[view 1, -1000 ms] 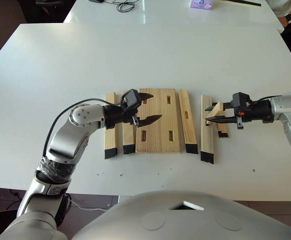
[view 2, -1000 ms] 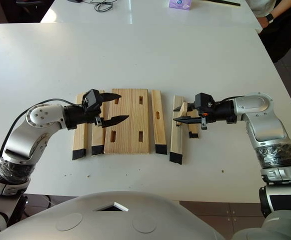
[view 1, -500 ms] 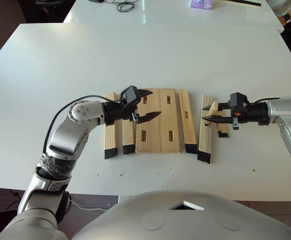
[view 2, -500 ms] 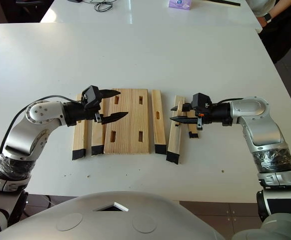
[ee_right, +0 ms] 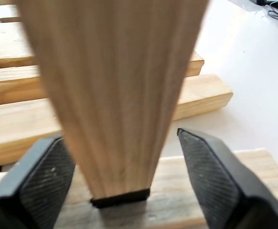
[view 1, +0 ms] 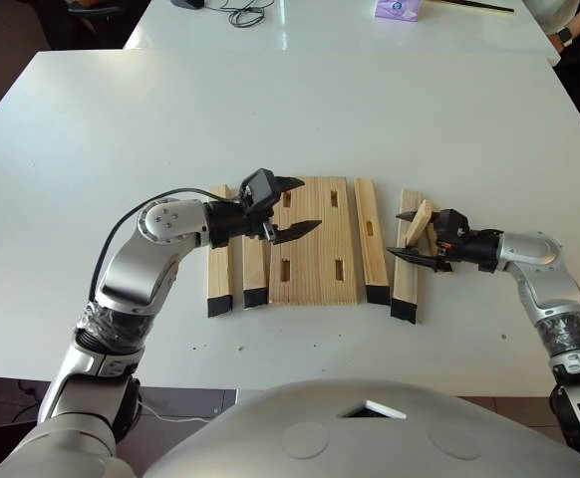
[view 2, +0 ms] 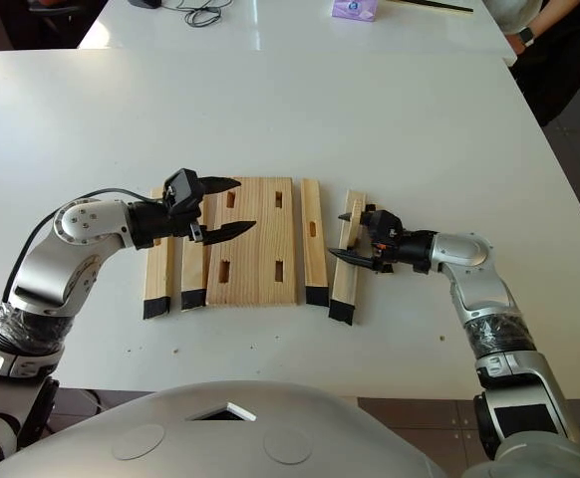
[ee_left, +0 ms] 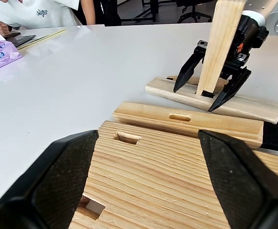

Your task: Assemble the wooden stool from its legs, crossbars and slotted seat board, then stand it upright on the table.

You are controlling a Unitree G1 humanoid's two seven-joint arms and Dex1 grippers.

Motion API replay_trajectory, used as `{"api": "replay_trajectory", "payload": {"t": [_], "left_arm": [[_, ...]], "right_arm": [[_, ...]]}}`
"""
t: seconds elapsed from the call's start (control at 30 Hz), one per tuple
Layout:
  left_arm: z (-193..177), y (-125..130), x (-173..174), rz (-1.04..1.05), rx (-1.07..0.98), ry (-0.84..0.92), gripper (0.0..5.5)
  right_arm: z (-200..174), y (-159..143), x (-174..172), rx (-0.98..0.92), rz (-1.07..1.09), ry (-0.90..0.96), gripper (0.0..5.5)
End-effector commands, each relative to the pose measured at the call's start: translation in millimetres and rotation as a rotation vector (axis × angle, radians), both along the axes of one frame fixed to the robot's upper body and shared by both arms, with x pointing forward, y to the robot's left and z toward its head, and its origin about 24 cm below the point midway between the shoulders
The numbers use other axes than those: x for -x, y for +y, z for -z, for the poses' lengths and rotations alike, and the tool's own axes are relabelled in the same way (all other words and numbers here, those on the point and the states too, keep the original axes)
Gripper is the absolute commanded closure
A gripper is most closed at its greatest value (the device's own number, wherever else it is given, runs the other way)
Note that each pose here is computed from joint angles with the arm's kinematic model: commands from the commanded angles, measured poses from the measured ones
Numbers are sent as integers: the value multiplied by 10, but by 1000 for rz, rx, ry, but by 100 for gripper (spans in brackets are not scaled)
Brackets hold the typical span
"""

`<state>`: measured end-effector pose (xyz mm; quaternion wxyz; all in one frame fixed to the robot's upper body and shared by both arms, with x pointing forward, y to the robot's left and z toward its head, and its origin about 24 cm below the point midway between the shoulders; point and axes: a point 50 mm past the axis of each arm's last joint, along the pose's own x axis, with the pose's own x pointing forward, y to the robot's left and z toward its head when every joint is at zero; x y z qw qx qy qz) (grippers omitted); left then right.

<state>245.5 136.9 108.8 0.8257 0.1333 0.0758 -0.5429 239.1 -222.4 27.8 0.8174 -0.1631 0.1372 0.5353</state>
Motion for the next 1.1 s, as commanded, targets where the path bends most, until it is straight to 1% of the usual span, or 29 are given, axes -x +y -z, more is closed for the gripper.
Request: {"api": "replay_trajectory", "payload": {"t": [0.03, 0.17, 0.37, 0.5, 0.63, 0.8, 0.9, 1.03, 1.1], "left_arm": [[-20, -9, -22, -27, 6, -27, 162], [-4, -9, -5, -42, 11, -31, 162], [8, 3, -6, -68, 16, -35, 162], [3, 7, 1, -70, 19, -38, 162], [13, 11, 27, -64, 20, -36, 162], [9, 16, 35, -60, 21, -35, 162], [11, 16, 46, -57, 22, -31, 162], [10, 11, 50, -56, 24, -30, 162], [12, 6, 41, -59, 25, -30, 162]], "right_arm": [[-64, -107, 44, 68, -11, 59, 135], [-357, -114, 94, 42, -58, 50, 135], [-705, 15, 81, -22, -86, -3, 135], [-844, 40, 84, -46, -79, -30, 198], [-899, 36, 105, -40, -79, -34, 244], [-1101, 25, 104, -84, -60, -47, 244], [-1275, 60, 90, -143, -52, -63, 244], [-1482, 167, 55, -262, -55, -79, 244], [-1522, 277, 14, -310, -50, -107, 244]]}}
